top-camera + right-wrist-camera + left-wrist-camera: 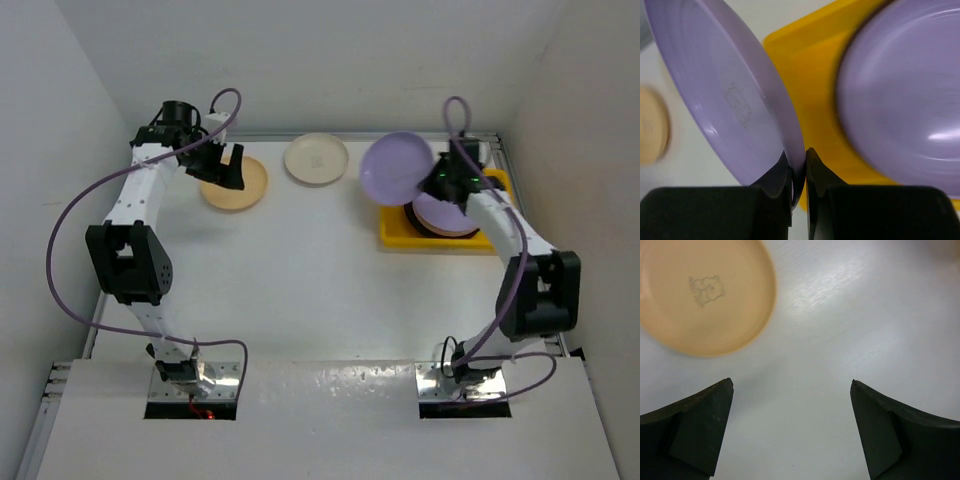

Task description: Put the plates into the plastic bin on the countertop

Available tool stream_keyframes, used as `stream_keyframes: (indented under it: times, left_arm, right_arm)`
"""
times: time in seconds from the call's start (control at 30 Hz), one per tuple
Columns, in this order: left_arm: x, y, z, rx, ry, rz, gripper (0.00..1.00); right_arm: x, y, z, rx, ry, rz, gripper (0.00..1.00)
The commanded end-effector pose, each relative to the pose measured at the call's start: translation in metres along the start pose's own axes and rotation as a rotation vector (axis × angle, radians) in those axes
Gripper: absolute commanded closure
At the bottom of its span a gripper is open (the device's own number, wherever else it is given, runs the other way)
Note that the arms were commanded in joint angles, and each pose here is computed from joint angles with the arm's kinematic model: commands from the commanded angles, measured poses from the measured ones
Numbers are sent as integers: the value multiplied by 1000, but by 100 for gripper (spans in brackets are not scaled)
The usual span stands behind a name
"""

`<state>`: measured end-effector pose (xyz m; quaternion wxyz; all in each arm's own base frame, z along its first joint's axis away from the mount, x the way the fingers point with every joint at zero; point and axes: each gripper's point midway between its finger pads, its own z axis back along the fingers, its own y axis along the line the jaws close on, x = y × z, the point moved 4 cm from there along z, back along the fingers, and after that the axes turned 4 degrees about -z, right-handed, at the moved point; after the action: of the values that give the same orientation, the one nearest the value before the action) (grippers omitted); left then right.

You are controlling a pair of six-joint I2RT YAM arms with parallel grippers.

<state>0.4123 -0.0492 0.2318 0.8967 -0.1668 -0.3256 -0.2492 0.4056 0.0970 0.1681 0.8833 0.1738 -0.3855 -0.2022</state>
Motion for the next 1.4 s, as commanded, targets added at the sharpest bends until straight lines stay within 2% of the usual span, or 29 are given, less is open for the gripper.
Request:
stream_keyframes:
  times: [0.0, 0.13, 0.23, 0.33, 0.4, 0.47, 0.53, 0.57, 0.6, 0.67, 0.7, 0.73, 0.8, 0.87, 0.9, 0.93, 0.97, 1.0, 1.03, 1.1, 1.13, 1.17, 1.2, 1.23, 1.27, 1.37]
  left_arm:
    - [0, 30, 14, 161, 2, 45, 0]
    - [-18, 43, 7, 166, 39, 89, 0]
    - [-22, 46, 1, 146, 46, 105, 0]
    - [-24, 46, -3, 132, 51, 109, 0]
    - [-24, 46, -3, 132, 51, 109, 0]
    - [-24, 46, -3, 132, 51, 109, 0]
    - [-26, 51, -1, 148, 55, 107, 0]
    - [-26, 51, -1, 148, 55, 107, 0]
    - [-26, 52, 0, 159, 60, 107, 0]
    - [-27, 53, 0, 159, 60, 98, 0]
    - [-27, 54, 0, 167, 64, 98, 0]
    - [-27, 54, 0, 167, 64, 98, 0]
    - [-29, 55, -3, 164, 72, 102, 0]
    - [-31, 59, -1, 178, 75, 109, 0]
    - [-30, 61, -3, 178, 75, 109, 0]
    - [-30, 61, -3, 178, 75, 109, 0]
    - [-29, 65, 1, 188, 66, 113, 0]
    - [-31, 66, -3, 184, 74, 127, 0]
    - [-31, 66, -3, 184, 74, 127, 0]
    - [-34, 70, -3, 188, 79, 149, 0]
    - [-34, 70, -3, 188, 79, 149, 0]
    - [-34, 70, -3, 188, 79, 149, 0]
    - [-32, 69, 0, 191, 72, 145, 0]
    - [-37, 73, 0, 194, 79, 146, 0]
    - [-39, 71, 2, 193, 82, 148, 0]
    - [-49, 78, 6, 214, 92, 161, 0]
  right_arm:
    - [42, -92, 40, -275, -101, -212, 100]
    - [53, -148, 62, -368, -137, -332, 100]
    - [57, -168, 64, -381, -128, -379, 100]
    - [59, -178, 55, -376, -84, -410, 92]
    - [51, -178, 43, -358, 4, -416, 90]
    - [47, -177, 38, -368, 56, -410, 78]
    - [41, -179, 36, -382, 79, -394, 59]
    - [38, -180, 36, -397, 83, -383, 48]
    - [39, -183, 37, -414, 73, -361, 29]
    - [35, -184, 39, -461, 84, -318, 22]
    - [45, -186, 43, -528, 52, -228, 19]
    - [35, -175, 44, -554, 99, -168, 17]
    - [55, -174, 52, -648, 39, -78, 17]
    - [61, -153, 56, -649, 8, -16, 17]
    - [56, -125, 51, -622, -11, 54, 18]
    - [75, -110, 52, -580, -120, 57, 20]
    - [57, -65, 41, -484, -117, 135, 21]
    - [56, -47, 36, -426, -136, 143, 24]
    - [64, -17, 21, -308, -192, 107, 27]
    - [52, 33, 7, -138, -167, 94, 29]
    - [49, 55, -20, -63, -163, -1, 29]
    - [41, 70, -30, -15, -134, -26, 29]
    - [38, 83, -47, 24, -120, -48, 27]
    - [35, 97, -67, 58, -110, -150, 27]
    - [40, 112, -71, 104, -111, -177, 27]
    - [24, 122, -128, 96, -58, -334, 27]
